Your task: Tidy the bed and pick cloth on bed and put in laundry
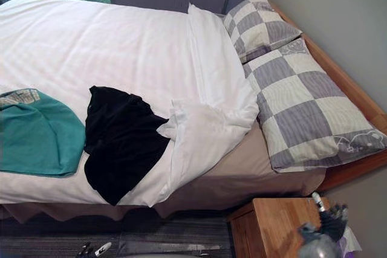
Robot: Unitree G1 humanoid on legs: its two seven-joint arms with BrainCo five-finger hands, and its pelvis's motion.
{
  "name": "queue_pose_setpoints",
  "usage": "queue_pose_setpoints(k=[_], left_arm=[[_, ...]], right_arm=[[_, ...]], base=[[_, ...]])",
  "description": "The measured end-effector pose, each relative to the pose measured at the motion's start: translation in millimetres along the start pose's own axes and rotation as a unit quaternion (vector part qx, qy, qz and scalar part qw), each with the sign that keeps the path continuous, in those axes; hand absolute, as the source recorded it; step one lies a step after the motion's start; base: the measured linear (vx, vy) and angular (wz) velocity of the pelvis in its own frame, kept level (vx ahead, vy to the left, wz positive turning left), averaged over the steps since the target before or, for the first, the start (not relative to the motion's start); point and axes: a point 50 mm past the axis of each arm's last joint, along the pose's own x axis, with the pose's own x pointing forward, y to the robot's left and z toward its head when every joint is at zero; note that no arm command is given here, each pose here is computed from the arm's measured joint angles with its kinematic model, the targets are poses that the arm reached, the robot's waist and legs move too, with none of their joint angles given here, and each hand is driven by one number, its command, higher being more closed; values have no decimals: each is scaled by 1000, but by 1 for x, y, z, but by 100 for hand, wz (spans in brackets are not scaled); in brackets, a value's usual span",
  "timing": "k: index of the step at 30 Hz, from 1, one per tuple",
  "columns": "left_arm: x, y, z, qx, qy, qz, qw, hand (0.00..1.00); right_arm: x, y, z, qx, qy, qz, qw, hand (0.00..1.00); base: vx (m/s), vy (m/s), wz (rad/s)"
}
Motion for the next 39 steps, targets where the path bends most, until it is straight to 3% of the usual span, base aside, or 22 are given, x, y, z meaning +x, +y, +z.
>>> queue_pose_setpoints(k=[8,17,26,32,39], left_arm=[[-1,9,-1,28,3,-7,1000,0],[7,9,36,21,-59,-12,998,0],[11,20,72,25,-118,-2,993,0],[13,16,81,17,-131,-12,991,0],[15,8,98,17,-159,-26,987,0]], right_arm=[[27,98,69,-141,-112,131,975,0],[26,190,154,-166,-231,202,937,0],[7,232,228,-181,-342,234,892,0],[2,249,231,-233,-348,254,872,0],[16,240,225,-315,-325,228,862,0]], base=[[1,-1,22],[28,28,26],[13,66,19],[-23,30,3],[-33,6,3]])
